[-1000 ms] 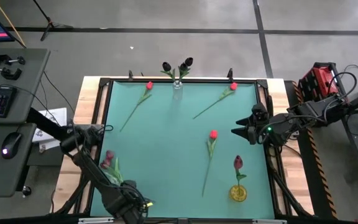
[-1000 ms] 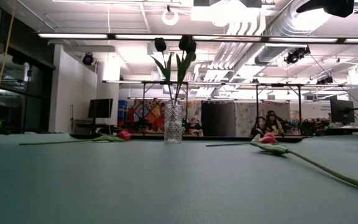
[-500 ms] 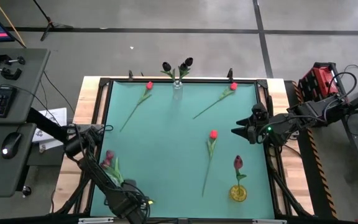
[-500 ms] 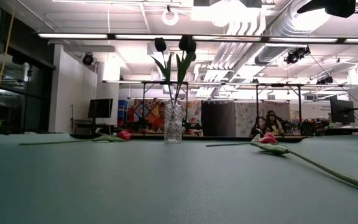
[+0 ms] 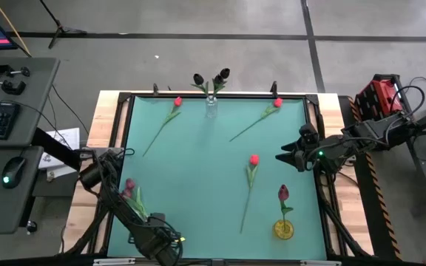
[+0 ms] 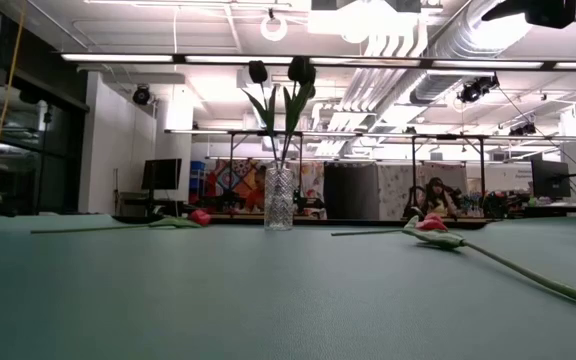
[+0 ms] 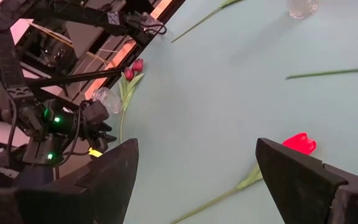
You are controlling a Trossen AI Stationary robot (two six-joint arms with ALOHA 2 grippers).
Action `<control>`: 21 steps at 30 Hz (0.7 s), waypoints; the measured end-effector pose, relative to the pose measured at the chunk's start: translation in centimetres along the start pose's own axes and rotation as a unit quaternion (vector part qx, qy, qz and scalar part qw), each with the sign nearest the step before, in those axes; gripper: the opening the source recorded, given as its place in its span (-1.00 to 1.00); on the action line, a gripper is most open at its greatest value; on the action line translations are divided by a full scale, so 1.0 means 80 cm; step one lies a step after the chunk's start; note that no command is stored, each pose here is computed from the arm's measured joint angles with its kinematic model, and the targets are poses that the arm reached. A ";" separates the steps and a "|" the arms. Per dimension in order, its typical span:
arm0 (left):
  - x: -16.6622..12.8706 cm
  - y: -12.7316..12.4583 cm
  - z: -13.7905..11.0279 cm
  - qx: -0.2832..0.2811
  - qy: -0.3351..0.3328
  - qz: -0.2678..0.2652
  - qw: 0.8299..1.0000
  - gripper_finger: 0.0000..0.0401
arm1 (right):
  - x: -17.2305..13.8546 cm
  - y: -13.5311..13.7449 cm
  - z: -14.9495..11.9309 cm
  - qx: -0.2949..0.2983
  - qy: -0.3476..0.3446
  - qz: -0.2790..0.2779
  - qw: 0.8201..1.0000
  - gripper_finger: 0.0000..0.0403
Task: Sort flowers into vase by color
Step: Put the right dark red tulip into the yellow vase
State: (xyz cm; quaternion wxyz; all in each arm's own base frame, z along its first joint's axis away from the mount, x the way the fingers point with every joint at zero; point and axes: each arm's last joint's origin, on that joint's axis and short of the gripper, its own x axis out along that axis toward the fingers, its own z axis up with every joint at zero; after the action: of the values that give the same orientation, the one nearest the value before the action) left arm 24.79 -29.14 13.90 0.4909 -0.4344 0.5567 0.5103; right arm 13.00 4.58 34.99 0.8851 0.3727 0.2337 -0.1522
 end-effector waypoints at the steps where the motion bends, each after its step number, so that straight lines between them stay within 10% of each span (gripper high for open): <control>1: 0.000 -0.001 0.000 0.000 0.000 -0.002 1.000 -0.15 | 0.000 0.000 0.000 0.000 0.000 0.000 1.000 0.55; 10: -0.016 0.002 0.003 0.019 -0.016 -0.043 0.999 -0.93 | 0.000 0.000 0.000 0.000 0.000 0.000 1.000 0.55; 21: -0.090 0.040 0.019 0.061 -0.074 -0.141 0.985 -0.99 | 0.000 0.000 0.000 -0.004 0.000 0.000 1.000 0.55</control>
State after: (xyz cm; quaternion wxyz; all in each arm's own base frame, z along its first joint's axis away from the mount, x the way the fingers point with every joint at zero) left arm 22.77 -27.45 21.49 0.6237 -0.4383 0.4821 0.4319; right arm 12.99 4.58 34.99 0.8865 0.3690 0.2344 -0.1515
